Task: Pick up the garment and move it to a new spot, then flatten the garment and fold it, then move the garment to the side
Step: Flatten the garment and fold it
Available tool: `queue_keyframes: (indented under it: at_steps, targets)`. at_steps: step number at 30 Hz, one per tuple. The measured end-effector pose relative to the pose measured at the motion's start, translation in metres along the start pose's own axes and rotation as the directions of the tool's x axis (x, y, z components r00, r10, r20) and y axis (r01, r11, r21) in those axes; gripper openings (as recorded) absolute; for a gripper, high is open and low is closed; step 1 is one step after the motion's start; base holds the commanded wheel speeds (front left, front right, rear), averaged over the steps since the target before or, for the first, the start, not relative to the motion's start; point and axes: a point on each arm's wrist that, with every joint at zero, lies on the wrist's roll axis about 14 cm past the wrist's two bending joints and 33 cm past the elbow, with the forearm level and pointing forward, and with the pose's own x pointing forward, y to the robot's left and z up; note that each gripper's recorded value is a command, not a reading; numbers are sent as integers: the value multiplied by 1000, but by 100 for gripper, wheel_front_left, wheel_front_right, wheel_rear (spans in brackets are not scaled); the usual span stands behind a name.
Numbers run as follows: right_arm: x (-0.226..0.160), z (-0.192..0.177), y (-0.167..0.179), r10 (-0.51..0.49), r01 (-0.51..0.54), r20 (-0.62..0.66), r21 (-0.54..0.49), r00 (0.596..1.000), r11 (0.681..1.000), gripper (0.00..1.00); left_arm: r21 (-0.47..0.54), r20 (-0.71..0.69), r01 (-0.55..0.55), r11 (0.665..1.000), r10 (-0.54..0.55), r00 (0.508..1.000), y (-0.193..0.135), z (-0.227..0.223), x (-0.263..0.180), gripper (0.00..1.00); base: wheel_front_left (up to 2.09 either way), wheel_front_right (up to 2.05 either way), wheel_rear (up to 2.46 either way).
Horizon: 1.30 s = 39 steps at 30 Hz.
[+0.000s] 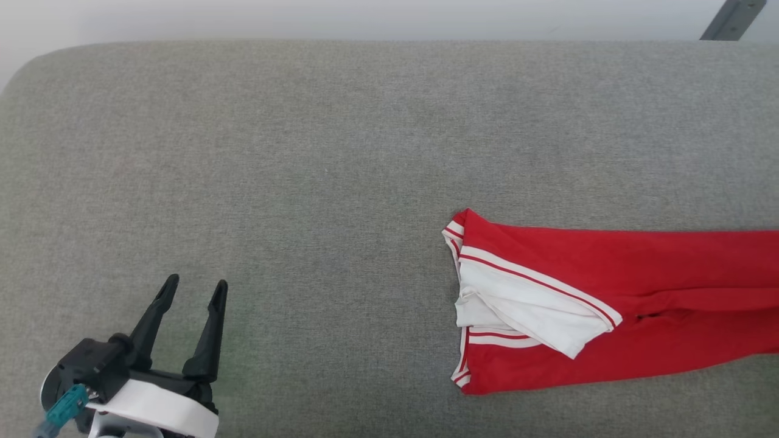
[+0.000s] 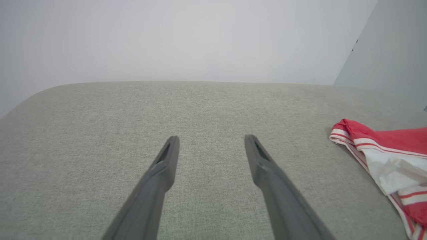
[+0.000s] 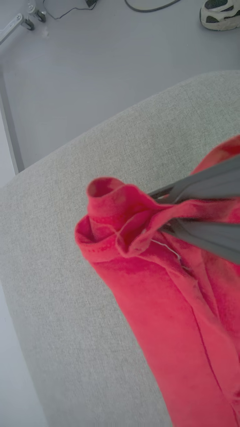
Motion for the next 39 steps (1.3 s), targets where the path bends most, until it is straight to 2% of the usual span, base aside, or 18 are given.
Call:
queue_keyframes:
  at_steps: [4, 9, 11, 15, 17, 22, 25, 27, 31, 37, 38, 39]
  targets:
    - [-10, 2, 17, 49, -49, 20, -26, 999, 998, 0, -14, 10, 11, 1000, -11, 1000, -5, 2, 2, 100, 0, 0, 0]
    - [-23, -13, 73, 196, -197, -17, -111, 980, 974, 0, -18, 17, 32, 999, -32, 999, -13, 4, 3, 100, 0, 0, 0]
    - [-33, -22, 120, 322, -325, -48, -167, 946, 931, 0, -19, 18, 34, 999, -34, 999, -13, 4, 2, 100, 0, 0, 0]
    - [-50, -38, 180, 469, -479, -98, -231, 878, 847, 0, -19, 16, 33, 999, -33, 999, -13, 3, 2, 100, 0, 0, 0]
    - [-61, -51, 210, 535, -554, -144, -261, 832, 791, 0, -21, 12, 35, 999, -35, 999, -14, 2, 1, 100, 0, 0, 0]
    - [-77, -72, 270, 644, -680, -224, -311, 731, 664, 0, -24, -1, 33, 999, -33, 999, -14, -2, 1, 100, 0, 0, 0]
    - [-81, -84, 297, 685, -730, -260, -317, 681, 606, 0, -37, -1, 29, 999, -29, 1000, -13, -2, 2, 100, 0, 0, 0]
    - [-78, -90, 308, 689, -741, -282, -336, 668, 581, 0, -40, 0, 26, 999, -26, 1000, -12, -2, 3, 100, 0, 0, 0]
    - [-69, -113, 320, 675, -759, -350, -352, 650, 548, 0, -50, -11, 15, 999, -16, 1000, -11, -6, 0, 100, 0, 0, 0]
    - [-55, -131, 324, 659, -759, -379, -355, 650, 545, 0, -56, -17, 1, 998, -2, 1000, -7, -7, -2, 100, 0, 0, 0]
    - [-54, -133, 324, 658, -759, -379, -354, 650, 546, 5, -58, -16, -1, 998, 0, 1000, -6, -7, -2, 100, 0, 0, 0]
    - [-55, -133, 325, 664, -762, -374, -346, 648, 548, 21, -58, -15, -3, 998, 2, 1000, -5, -6, -3, 100, 0, 0, 0]
